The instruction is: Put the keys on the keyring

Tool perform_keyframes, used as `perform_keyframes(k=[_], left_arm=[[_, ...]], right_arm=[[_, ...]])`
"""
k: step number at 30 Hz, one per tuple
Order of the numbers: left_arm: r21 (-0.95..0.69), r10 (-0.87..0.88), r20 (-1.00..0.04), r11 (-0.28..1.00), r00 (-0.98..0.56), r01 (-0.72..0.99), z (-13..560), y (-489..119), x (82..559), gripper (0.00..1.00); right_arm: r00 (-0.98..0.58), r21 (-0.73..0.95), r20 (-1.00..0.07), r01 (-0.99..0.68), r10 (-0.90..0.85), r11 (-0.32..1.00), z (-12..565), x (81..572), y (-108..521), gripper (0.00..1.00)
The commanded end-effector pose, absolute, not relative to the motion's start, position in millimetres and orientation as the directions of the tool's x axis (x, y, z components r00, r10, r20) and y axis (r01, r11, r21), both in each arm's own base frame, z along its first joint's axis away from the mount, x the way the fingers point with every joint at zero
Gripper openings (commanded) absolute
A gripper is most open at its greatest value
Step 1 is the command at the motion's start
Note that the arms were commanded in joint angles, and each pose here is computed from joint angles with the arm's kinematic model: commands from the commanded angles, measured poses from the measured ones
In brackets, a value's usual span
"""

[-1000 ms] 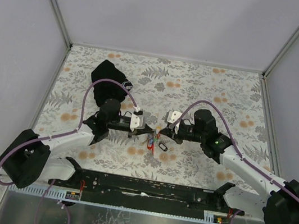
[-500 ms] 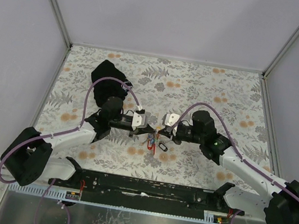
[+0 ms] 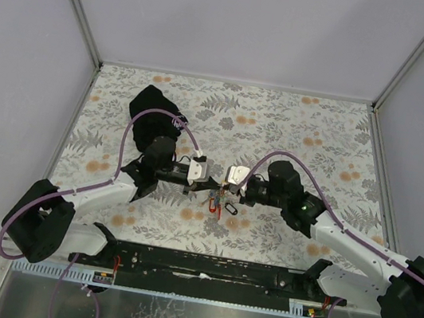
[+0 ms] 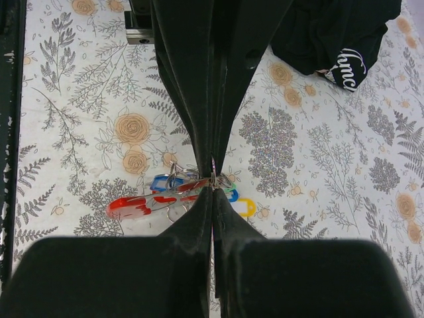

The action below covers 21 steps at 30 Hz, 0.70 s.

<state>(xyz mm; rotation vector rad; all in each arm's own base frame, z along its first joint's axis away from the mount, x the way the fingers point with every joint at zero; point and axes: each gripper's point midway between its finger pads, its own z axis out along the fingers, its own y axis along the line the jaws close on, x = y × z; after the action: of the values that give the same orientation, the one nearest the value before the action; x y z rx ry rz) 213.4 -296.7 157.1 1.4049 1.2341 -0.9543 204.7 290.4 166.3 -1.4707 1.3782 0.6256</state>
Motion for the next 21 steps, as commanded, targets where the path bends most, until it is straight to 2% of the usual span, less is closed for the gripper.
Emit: perform_keyframes(k=[1,21], left_arm=[[0.211,0.181,-0.962,0.009,0.206,0.977,168.5,-299.0,217.6,0.00],[0.211,0.184,-0.962,0.018,0.204,0.977,168.2,-298.4,218.9,0.00]], right_arm=[[0.286,-0.372,-0.868,-0.916,-0.407,0.150,191.6,208.2,294.0,0.00],[0.292,-0.395,-0.846,-0.905,-0.446,0.157,185.9,208.8,293.0,0.00]])
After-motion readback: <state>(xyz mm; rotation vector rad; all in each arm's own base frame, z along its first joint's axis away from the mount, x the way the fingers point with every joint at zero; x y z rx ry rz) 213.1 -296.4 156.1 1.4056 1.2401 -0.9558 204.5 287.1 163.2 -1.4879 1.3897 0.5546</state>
